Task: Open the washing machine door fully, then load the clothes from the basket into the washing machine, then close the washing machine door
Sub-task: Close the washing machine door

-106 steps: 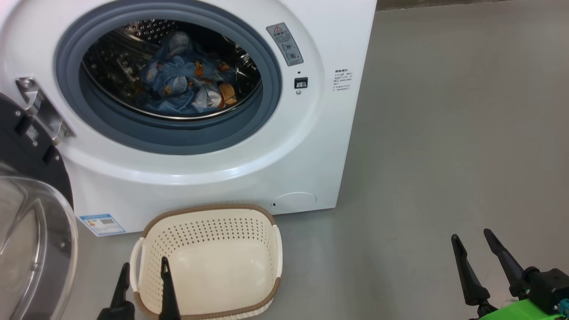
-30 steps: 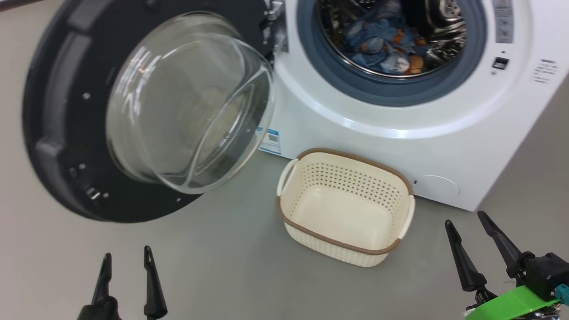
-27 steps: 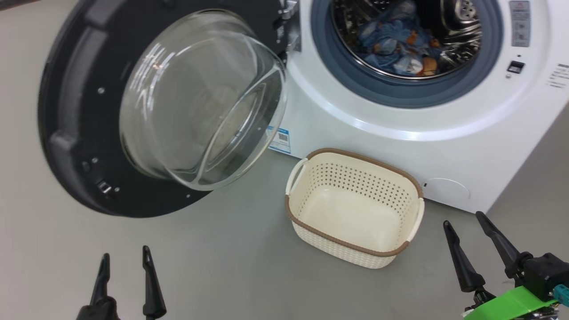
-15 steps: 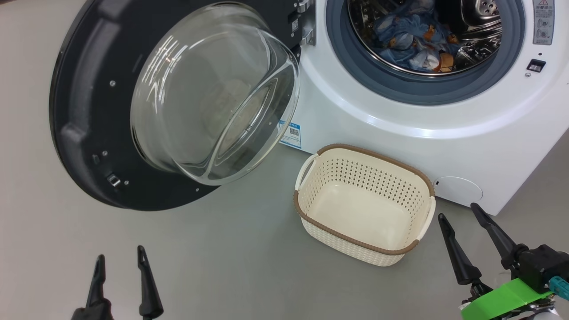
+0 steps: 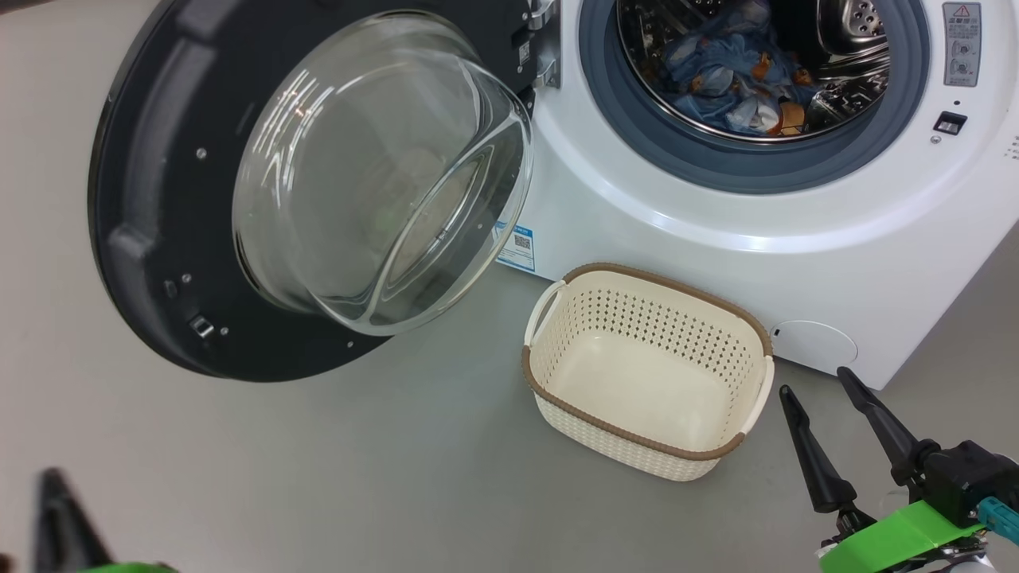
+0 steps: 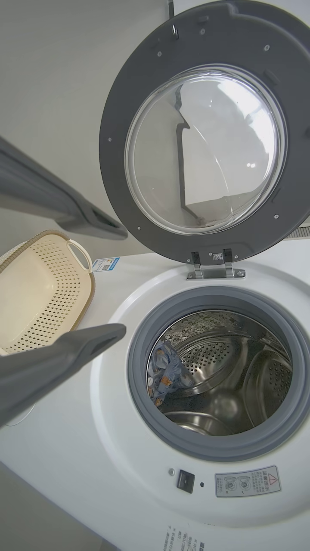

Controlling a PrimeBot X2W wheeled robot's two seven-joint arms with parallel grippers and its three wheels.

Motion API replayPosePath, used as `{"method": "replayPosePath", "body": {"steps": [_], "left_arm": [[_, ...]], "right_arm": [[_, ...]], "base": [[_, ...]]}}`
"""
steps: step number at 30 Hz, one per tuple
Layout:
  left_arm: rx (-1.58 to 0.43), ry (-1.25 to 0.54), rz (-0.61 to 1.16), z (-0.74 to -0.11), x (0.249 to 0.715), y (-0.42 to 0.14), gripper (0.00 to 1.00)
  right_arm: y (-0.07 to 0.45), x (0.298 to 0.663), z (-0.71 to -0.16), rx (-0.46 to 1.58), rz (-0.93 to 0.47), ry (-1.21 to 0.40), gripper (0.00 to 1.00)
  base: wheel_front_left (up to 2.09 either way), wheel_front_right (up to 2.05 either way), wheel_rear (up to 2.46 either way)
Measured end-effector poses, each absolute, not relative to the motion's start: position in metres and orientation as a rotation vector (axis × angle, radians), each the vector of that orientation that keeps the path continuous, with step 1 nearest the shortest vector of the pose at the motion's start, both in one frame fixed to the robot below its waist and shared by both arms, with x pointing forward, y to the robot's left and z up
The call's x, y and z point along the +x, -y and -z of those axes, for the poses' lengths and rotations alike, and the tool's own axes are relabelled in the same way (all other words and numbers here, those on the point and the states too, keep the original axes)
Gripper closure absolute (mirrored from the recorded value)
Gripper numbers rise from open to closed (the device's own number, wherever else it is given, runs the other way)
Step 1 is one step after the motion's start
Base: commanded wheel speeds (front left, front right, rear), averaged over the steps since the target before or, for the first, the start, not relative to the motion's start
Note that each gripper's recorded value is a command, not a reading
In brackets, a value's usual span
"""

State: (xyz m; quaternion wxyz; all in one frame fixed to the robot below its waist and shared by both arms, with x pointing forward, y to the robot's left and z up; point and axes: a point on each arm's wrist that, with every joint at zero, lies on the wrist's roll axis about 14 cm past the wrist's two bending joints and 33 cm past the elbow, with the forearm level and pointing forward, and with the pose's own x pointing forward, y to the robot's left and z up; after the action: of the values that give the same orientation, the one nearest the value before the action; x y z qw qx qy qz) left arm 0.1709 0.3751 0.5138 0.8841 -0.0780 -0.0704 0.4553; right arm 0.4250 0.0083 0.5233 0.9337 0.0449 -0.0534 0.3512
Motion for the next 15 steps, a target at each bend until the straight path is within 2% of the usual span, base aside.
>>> {"method": "replayPosePath", "body": {"steps": [7,15], "left_arm": [[-0.38,0.31,-1.151,-0.52,0.134,-0.448,1.0],[-0.543,0.46,-1.199,-0.564,0.13,-0.529,1.0]], "right_arm": [[-0.006,0.424,-0.524,0.106,-0.702,0.107,0.0],[0.002,0.417,-0.516,0.106,-0.682,0.083,0.0]], "base": [[0.0,0.0,0.0],[0.0,0.0,0.0]]}}
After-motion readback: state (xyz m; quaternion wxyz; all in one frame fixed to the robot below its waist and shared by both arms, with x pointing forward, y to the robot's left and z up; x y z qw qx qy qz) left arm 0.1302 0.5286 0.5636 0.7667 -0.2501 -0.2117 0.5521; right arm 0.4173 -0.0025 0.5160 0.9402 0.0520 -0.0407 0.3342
